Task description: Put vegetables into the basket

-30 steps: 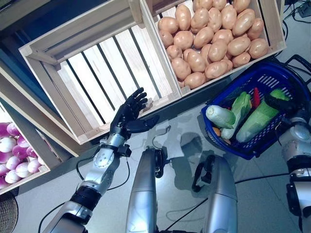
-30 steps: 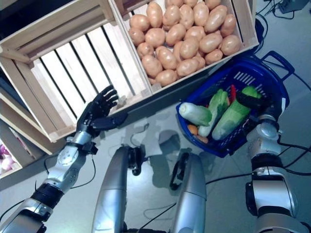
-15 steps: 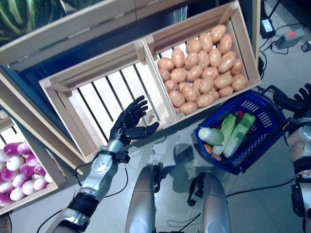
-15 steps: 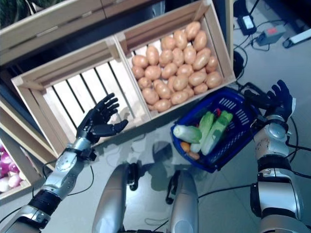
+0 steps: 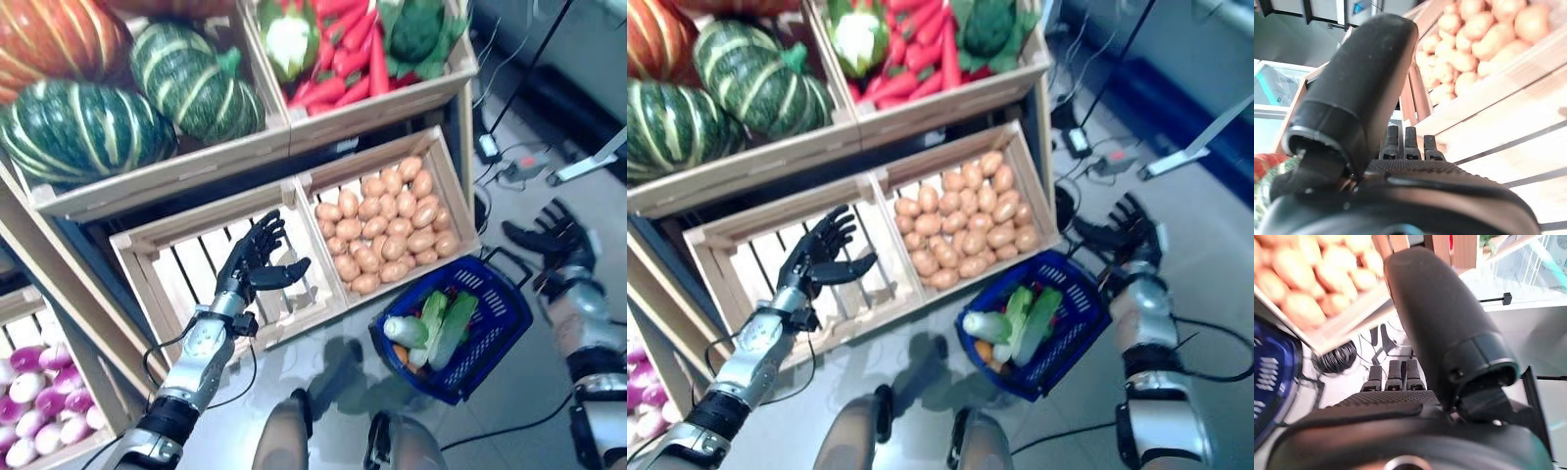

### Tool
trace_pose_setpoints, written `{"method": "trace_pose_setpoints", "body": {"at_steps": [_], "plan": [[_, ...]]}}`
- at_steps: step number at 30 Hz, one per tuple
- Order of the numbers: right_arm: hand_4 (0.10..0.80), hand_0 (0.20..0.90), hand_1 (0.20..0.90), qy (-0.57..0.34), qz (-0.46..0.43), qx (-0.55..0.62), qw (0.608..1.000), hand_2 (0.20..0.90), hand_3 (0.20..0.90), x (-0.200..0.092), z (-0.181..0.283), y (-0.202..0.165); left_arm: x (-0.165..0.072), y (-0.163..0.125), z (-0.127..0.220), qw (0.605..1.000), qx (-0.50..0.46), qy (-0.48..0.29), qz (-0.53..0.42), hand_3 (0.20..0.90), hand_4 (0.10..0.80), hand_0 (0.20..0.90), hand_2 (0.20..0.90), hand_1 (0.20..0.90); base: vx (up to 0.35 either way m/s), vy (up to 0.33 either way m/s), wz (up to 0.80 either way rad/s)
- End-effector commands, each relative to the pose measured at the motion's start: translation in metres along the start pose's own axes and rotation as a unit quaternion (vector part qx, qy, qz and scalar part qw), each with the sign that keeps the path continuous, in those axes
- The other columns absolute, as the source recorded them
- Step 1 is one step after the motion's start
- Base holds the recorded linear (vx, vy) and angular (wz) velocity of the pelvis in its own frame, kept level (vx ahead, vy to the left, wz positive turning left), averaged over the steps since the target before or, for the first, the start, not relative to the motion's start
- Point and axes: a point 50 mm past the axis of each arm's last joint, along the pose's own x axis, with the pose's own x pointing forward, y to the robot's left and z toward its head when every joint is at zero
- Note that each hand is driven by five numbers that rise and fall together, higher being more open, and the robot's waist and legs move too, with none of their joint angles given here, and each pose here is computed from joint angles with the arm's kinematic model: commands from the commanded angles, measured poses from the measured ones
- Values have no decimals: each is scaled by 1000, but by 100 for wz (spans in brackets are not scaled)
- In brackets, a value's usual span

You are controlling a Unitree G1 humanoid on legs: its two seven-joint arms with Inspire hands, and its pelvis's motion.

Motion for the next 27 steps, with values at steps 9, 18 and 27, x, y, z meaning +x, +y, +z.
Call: {"method": "trace_pose_setpoints", "body": {"at_steps": [9, 18, 27], "plan": [[800, 900, 900, 26, 190, 64, 979, 900, 900, -70, -73, 63, -48, 11, -59, 987, 133, 52, 71, 900, 800, 900, 900, 900, 33, 13, -15], [800, 900, 900, 104, 138, 112, 979, 900, 900, -113, -129, 87, -79, -12, -102, 981, 105, 124, 106, 900, 800, 900, 900, 900, -7, 7, -11], [800, 900, 900, 182, 85, 116, 973, 900, 900, -135, -168, 98, -99, -37, -135, 966, 25, 210, 148, 900, 800, 900, 900, 900, 7, 8, -1]]}}
